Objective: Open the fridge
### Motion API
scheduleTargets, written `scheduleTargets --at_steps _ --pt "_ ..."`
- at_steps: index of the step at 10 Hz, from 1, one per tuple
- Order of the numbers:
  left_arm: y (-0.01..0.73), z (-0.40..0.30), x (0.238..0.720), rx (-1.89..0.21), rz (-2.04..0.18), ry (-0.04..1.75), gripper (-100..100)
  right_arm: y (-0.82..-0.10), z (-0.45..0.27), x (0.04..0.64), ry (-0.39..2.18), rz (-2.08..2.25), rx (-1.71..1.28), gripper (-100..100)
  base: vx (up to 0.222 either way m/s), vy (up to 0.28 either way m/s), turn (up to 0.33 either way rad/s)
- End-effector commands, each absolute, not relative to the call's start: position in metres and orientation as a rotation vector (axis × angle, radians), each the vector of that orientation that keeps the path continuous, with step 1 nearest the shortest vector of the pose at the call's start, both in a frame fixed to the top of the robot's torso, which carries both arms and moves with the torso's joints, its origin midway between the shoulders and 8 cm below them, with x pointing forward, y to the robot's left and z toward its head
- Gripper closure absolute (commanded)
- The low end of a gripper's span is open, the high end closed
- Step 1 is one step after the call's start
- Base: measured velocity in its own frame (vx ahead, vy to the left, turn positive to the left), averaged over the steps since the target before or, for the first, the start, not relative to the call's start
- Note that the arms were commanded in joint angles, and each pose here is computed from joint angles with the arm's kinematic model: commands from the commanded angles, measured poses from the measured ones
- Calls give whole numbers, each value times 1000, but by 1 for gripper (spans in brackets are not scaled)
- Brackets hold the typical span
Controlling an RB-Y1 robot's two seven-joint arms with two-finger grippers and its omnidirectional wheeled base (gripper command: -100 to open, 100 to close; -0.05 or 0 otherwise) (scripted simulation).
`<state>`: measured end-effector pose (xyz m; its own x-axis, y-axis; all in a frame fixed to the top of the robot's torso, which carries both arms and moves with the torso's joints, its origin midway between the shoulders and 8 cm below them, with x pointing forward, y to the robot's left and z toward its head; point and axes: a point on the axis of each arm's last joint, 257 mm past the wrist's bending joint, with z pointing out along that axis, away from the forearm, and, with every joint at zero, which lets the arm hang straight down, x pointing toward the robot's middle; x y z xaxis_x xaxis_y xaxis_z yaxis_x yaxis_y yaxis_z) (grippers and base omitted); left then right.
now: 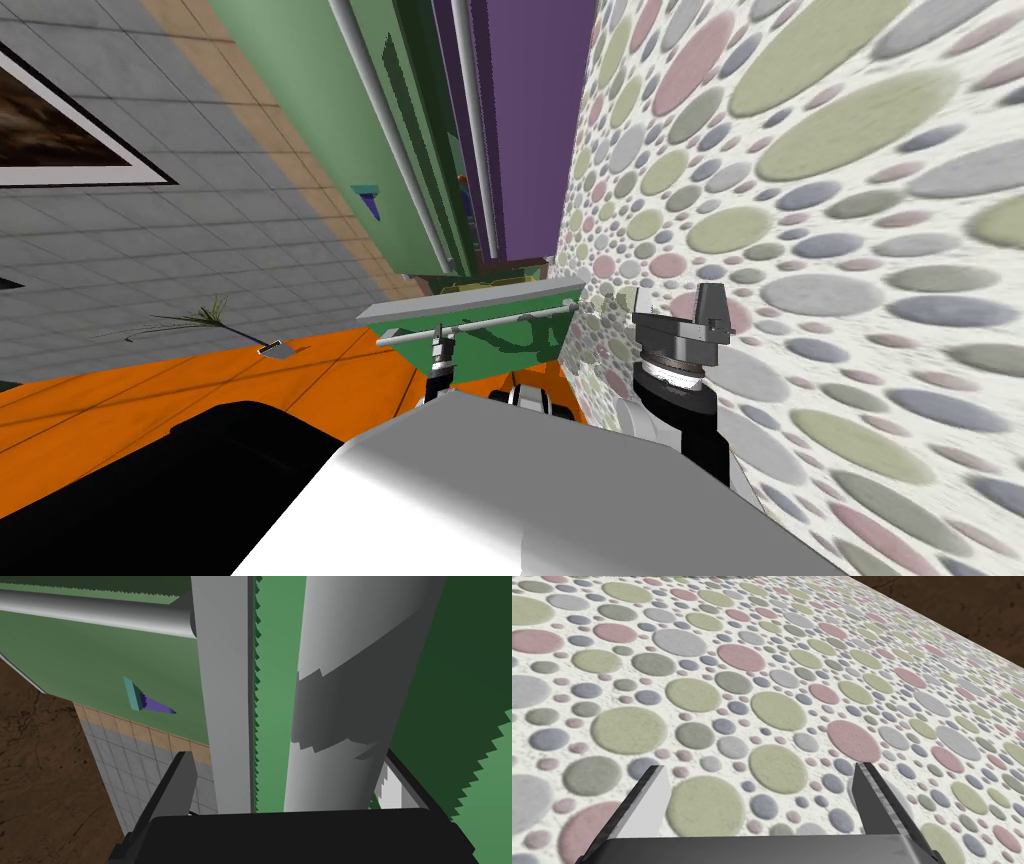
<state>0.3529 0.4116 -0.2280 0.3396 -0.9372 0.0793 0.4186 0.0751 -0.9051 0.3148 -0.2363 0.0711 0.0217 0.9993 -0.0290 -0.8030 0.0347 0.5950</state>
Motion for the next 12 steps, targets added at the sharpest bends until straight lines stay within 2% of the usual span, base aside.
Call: scheduleTargets --at_steps 1,7,8,9,12 --pt "439 -212 370 -1043 -1092 606 -100 -236 71 315 514 1482 481 0 -142 -71 -166" --pt "460 -200 382 -1055 -1068 584 -100 -236 71 315 514 1482 481 0 -64 -27 -57" --pt "460 -214 380 -1082 -1057 598 -100 -236 71 315 514 1482 481 0 0 0 0" --pt "460 -217 379 -1091 -1054 603 0 -236 71 315 514 1482 481 0 0 0 0" --pt "460 -225 378 -1109 -1046 612 0 -236 71 315 514 1482 481 0 0 0 0"
